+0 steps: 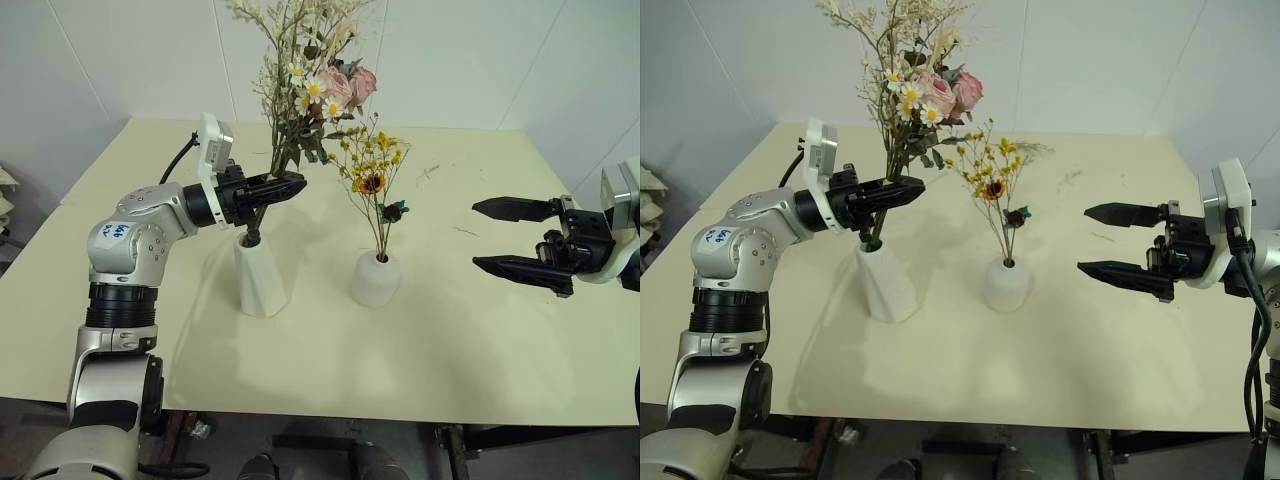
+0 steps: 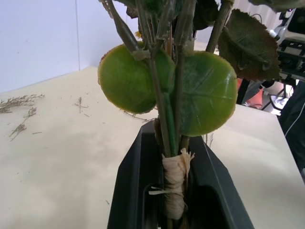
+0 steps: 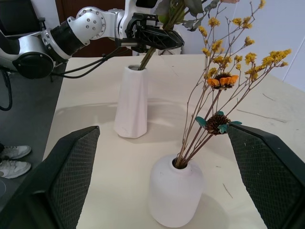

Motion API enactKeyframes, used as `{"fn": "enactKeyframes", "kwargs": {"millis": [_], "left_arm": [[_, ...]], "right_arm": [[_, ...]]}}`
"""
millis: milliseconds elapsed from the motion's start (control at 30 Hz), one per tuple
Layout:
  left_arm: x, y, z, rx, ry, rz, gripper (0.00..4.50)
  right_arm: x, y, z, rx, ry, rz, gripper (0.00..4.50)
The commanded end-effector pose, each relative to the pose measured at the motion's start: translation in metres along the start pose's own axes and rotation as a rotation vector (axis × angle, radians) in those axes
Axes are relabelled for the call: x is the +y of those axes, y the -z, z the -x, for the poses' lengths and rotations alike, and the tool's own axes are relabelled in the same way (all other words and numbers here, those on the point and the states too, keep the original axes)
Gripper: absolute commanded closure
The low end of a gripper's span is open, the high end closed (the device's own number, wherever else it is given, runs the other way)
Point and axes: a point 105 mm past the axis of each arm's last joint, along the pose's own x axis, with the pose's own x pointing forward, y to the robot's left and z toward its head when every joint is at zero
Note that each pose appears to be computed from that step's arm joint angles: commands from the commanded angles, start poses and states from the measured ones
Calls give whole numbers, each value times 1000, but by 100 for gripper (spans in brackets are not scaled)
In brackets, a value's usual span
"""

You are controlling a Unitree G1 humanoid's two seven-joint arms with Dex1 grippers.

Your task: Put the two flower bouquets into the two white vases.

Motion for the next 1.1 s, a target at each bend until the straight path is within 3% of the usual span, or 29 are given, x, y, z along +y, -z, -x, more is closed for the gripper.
{"fn": "enactKeyframes", "kwargs": {"millis": [33, 267, 533, 767, 1100], "left_arm": [[-16, -19, 5, -67, 59, -23, 438], [-22, -17, 20, -75, 61, 9, 438], [-20, -20, 31, -181, 67, 1, 438], [-18, -19, 32, -270, 89, -6, 438], [-20, -4, 27, -269, 123, 46, 438]], "right_arm": [[0, -8, 1, -15, 8, 47, 0], [1, -7, 1, -16, 13, 46, 0], [1, -5, 0, -20, 14, 44, 0], [0, -4, -1, -23, 14, 43, 0], [0, -3, -1, -21, 21, 42, 0]]}}
